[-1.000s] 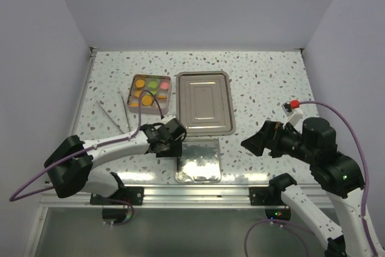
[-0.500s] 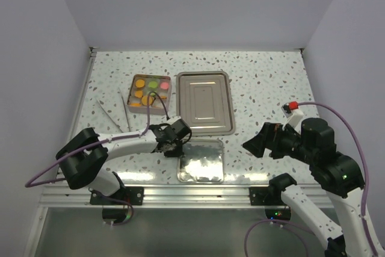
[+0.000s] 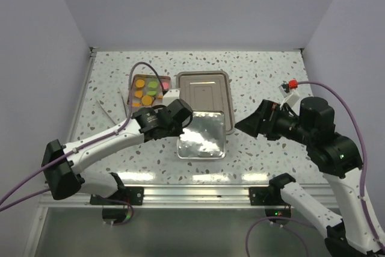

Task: Pack the cookies

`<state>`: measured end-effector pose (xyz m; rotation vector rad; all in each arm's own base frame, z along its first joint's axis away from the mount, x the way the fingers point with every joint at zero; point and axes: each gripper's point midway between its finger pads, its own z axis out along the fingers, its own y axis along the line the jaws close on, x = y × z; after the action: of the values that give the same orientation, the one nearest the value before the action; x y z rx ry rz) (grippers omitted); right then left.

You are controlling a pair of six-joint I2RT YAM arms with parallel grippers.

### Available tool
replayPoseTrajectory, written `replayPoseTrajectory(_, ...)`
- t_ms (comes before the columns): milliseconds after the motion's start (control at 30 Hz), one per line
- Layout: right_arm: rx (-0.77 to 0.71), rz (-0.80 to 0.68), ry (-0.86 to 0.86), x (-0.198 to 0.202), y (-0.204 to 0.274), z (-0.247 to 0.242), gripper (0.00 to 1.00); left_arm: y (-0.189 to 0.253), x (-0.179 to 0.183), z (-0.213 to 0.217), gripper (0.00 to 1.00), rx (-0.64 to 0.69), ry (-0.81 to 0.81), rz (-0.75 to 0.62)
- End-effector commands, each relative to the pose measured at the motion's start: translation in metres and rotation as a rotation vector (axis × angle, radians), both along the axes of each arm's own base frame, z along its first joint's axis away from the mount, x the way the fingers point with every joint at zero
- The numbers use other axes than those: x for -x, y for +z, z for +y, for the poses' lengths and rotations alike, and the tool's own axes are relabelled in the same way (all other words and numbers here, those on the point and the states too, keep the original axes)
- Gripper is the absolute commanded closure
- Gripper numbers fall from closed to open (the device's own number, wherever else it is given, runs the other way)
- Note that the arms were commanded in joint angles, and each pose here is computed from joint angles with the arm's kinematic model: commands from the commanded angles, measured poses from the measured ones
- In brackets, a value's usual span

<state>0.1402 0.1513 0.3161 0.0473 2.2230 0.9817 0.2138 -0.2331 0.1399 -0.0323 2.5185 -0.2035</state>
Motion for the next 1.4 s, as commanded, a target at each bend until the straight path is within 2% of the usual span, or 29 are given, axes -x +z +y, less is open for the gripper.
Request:
replayPoseTrajectory(0, -0.232, -0.024, 0.01, -0.019, 0.055, 0.03, 0.01, 0.056, -0.01, 0.028, 1.0, -0.085, 0.039, -0.152)
replayPoseTrajectory(133, -0.343, 0.084, 0.032, -0.042, 0.067, 0.056, 0.01, 0.109, -0.014, 0.035, 1.0, -0.088, 0.057, -0.293)
replayPoseTrajectory(267, -0.386, 0.23, 0.043, -0.071, 0.062, 0.078, 0.01, 0.139, -0.011, 0.042, 1.0, -0.139, 0.067, -0.368)
replayPoseTrajectory(500, -0.47, 0.302, 0.045, -0.103, 0.066, 0.1, 0.01, 0.177, 0.0, 0.013, 1.0, -0.205, 0.024, -0.468)
replayPoseTrajectory(600, -0.469, 0.307, 0.048, -0.106, 0.067, 0.102, 0.01, 0.188, 0.007, -0.005, 1.0, -0.194, -0.012, -0.507)
replayPoseTrajectory(833, -0.445, 0.384, 0.073, -0.102, 0.052, 0.106, 0.01, 0.199, 0.012, -0.021, 1.0, -0.265, -0.061, -0.603)
replayPoseTrajectory(1100, -0.386, 0.523, 0.12, -0.085, 0.03, 0.106, 0.01, 0.234, 0.006, 0.0, 1.0, -0.393, -0.056, -0.734)
replayPoseTrajectory(1333, -0.416, 0.564, 0.111, -0.095, 0.031, 0.113, 0.01, 0.266, 0.01, 0.022, 1.0, -0.556, -0.05, -0.875)
replayPoseTrajectory(1367, -0.422, 0.56, 0.115, -0.096, 0.034, 0.114, 0.01, 0.271, 0.009, 0.016, 1.0, -0.524, -0.029, -0.889)
